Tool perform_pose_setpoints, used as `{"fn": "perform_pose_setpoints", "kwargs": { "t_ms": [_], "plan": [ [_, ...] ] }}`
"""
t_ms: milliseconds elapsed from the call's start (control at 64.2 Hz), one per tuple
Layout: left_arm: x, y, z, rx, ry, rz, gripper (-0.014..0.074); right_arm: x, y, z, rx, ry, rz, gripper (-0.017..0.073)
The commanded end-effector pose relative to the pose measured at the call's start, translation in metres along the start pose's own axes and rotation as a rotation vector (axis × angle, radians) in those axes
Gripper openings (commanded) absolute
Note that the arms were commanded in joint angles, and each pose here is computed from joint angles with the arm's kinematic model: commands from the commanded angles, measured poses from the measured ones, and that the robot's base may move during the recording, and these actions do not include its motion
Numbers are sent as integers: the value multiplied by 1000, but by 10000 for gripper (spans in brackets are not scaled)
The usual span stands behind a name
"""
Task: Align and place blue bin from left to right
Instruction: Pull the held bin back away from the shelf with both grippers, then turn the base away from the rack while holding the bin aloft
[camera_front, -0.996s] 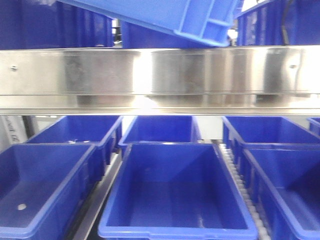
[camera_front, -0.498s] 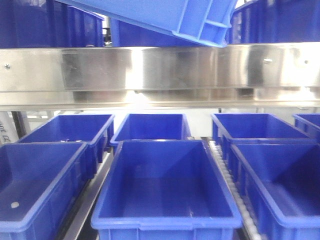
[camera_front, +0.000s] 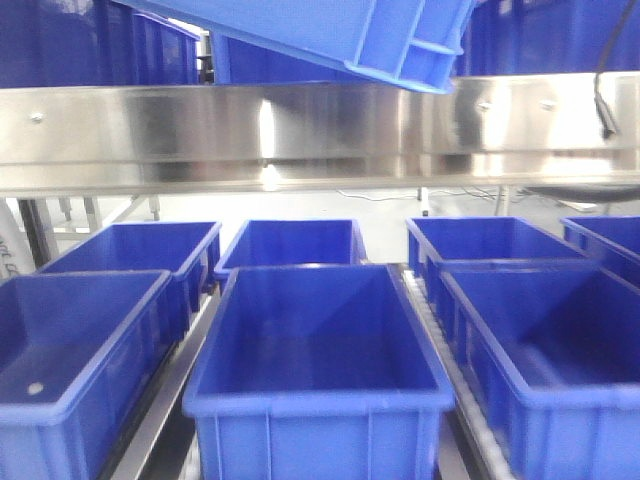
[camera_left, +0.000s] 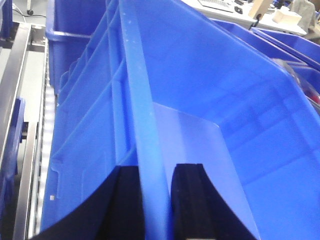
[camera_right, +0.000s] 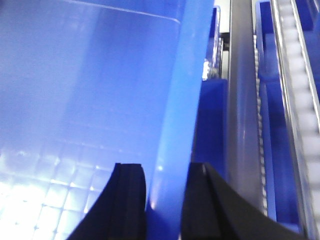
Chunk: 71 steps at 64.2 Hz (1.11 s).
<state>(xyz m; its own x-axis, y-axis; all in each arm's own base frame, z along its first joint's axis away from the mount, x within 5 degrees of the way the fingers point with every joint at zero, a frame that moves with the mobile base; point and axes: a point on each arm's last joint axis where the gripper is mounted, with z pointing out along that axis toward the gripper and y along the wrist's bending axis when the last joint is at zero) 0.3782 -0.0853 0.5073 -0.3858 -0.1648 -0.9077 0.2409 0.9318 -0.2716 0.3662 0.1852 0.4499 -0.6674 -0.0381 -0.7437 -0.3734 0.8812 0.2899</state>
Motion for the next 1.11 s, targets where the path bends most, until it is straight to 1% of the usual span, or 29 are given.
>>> {"fn": "perform_pose_setpoints", "kwargs": {
  "t_ms": [0,1090],
  "plan": [
    [-14,-11,-10,66,-122,-13,-111,-10,12,-15,-73,-107,-21,-152],
    [-14,-11,-10,66,-122,-13,-111,-10,12,-15,-73,-107,-21,-152]
  ]
}}
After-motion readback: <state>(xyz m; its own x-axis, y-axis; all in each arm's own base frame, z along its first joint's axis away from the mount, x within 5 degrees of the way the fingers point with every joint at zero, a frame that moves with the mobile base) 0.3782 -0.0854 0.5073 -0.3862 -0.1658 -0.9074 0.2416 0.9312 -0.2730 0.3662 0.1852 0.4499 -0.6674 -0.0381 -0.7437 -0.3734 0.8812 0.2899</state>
